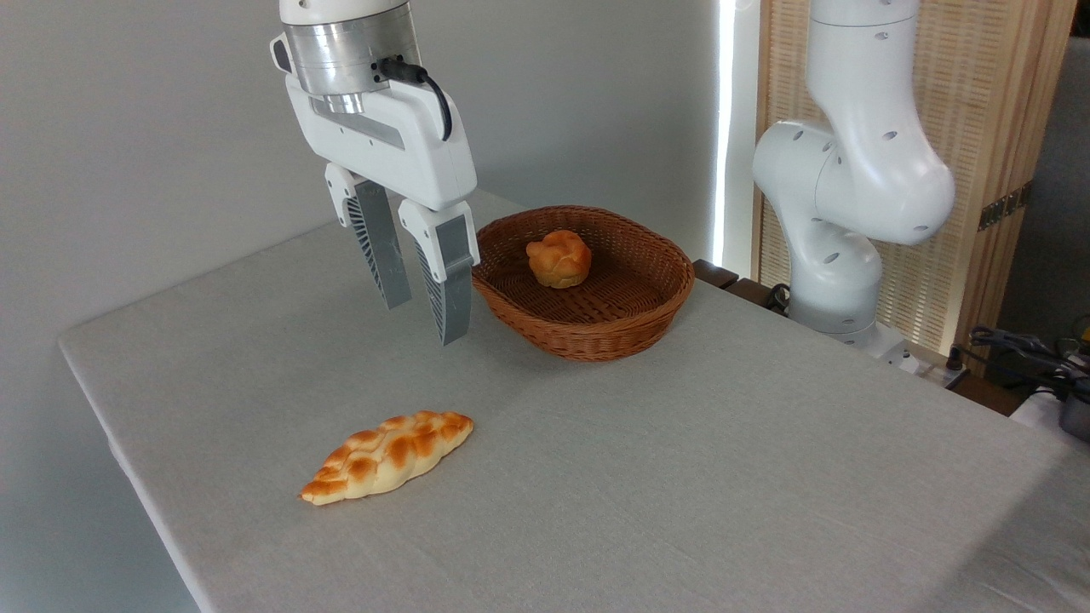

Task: Put bread into the basket
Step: 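Lower the open gripper toward the croissant on the table, then close the gripper on the middle of the croissant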

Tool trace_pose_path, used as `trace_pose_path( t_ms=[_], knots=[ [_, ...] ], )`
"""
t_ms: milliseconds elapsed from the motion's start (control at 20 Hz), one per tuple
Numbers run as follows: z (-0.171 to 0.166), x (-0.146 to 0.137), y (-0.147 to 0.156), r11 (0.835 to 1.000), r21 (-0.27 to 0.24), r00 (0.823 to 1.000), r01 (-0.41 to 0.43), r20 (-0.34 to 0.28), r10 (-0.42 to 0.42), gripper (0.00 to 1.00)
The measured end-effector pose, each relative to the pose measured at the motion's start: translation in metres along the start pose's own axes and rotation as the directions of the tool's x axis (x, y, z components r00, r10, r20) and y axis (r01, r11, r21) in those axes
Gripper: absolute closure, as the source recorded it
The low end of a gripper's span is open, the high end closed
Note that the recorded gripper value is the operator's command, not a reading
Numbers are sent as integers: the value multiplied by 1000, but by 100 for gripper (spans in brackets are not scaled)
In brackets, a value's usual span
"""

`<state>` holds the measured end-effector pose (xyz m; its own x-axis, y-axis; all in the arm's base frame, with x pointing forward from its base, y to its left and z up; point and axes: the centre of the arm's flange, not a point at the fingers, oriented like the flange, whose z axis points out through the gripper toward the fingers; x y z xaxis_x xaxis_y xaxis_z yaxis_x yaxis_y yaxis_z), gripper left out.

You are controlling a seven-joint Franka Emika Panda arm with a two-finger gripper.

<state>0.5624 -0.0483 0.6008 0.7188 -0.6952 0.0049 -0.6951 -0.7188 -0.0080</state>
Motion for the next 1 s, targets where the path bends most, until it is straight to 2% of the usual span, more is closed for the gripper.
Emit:
trace_pose_path(
  t_ms=[600,700,1000],
  knots=[
    [7,1,-1,1000,1,1000,0,-2,0,0],
    [19,5,-4,1000,22,1000,1,-27,0,0],
    [91,14,-2,998,63,997,-9,-80,14,0]
  ],
)
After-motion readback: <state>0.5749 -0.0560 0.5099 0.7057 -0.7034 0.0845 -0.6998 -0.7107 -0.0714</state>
